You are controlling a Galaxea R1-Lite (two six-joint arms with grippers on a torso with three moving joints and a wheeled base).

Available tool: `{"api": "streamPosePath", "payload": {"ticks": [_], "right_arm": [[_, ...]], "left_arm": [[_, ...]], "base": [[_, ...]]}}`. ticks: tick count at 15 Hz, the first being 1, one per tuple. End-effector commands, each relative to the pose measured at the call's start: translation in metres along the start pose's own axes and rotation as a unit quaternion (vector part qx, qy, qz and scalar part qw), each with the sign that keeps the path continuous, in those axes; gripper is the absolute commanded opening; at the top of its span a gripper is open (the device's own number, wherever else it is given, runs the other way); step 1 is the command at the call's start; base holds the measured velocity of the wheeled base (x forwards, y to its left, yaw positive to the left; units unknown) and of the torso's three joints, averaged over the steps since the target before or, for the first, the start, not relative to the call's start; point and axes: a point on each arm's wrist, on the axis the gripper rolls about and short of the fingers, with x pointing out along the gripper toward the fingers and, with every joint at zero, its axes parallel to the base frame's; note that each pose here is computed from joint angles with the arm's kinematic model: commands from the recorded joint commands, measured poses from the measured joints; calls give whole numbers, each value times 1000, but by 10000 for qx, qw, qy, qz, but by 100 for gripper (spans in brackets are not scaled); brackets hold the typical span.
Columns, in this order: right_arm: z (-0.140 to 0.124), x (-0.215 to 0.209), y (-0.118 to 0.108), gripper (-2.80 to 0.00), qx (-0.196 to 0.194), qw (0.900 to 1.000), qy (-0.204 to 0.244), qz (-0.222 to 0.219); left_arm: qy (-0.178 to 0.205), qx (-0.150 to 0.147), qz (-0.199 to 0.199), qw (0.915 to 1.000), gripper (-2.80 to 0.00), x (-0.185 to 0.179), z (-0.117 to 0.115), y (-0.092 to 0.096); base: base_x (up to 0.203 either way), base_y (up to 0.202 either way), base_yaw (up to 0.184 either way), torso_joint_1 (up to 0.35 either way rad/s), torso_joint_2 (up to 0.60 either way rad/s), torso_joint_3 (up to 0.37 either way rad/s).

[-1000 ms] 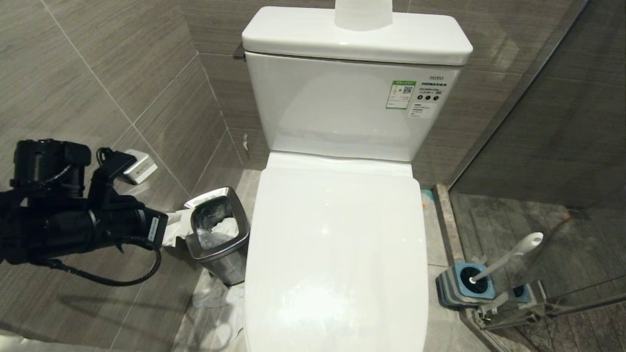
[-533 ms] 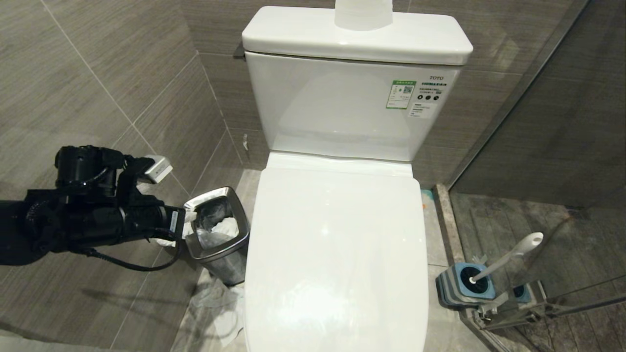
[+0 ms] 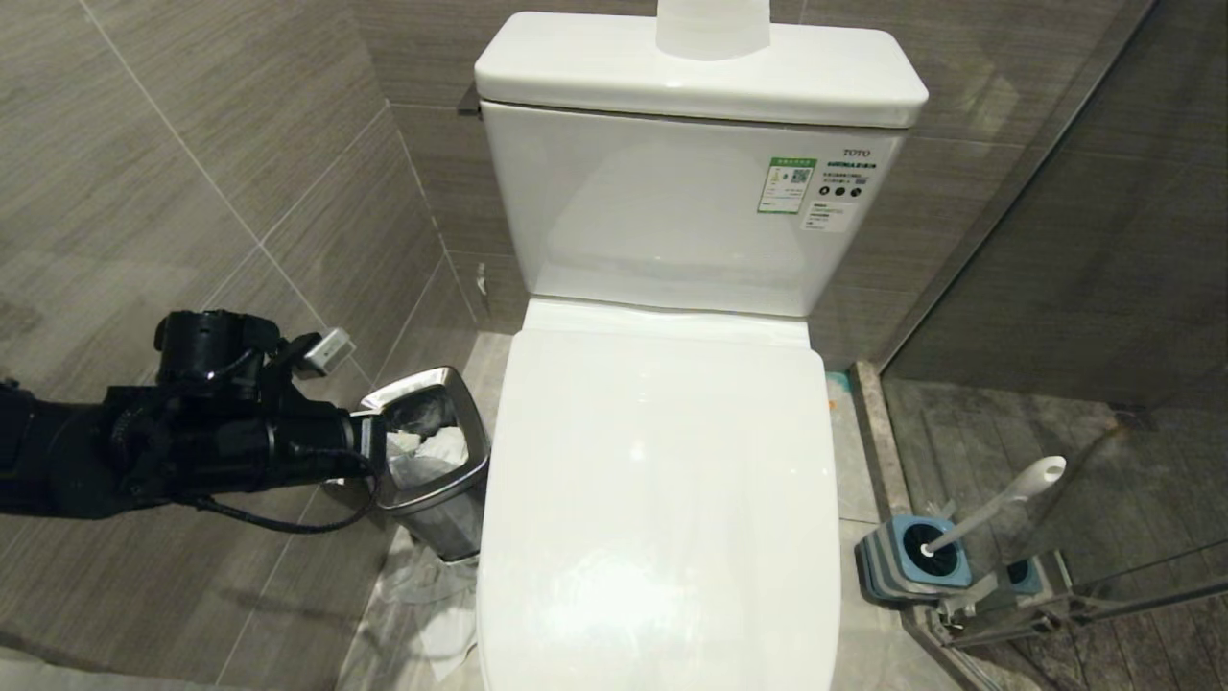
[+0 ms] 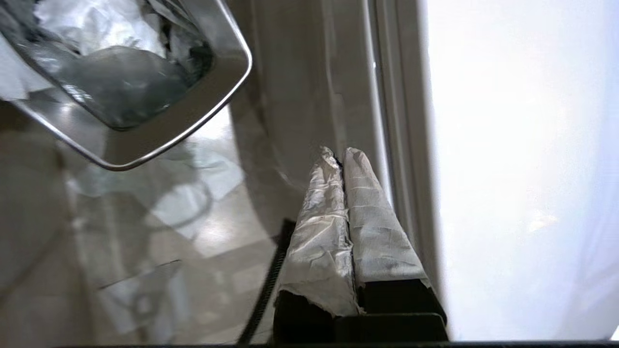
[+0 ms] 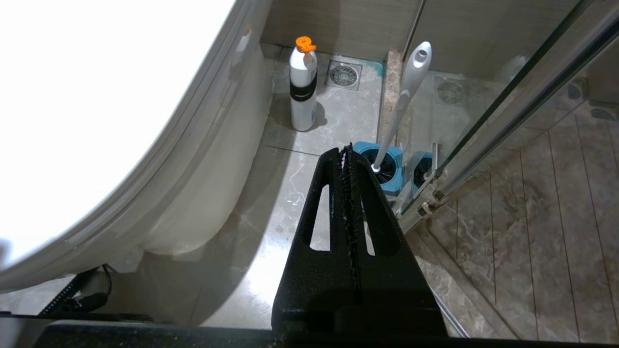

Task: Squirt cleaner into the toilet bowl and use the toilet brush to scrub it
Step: Use the left hand to lift the toilet lid slightly

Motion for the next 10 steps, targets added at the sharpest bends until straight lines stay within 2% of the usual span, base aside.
{"api": "streamPosePath", "payload": {"ticks": [1,3,5,6,8,10], "right_arm": [[0,0,0,-280,-2,10000,3,-1],[0,0,0,-280,-2,10000,3,11],[0,0,0,-280,-2,10000,3,8],[0,0,0,-280,-2,10000,3,7],[0,0,0,-280,-2,10000,3,0],[0,0,0,-280,-2,10000,3,4]], "left_arm": [[-240,-295,-82,9992,-280,20,1,9],[-700,-417,-101,9966,-280,42,-1,24],[-981,-612,-11,9933,-280,55,-7,48],[-1052,-934,-162,9899,-280,54,-6,55],[-1124,-1252,-551,9842,-280,39,1,52],[-1074,-1361,-572,9832,-280,32,1,51]], "base": [[0,0,0,0,0,0],[0,0,0,0,0,0],[0,0,0,0,0,0],[0,0,0,0,0,0],[0,0,0,0,0,0],[0,0,0,0,0,0]]}}
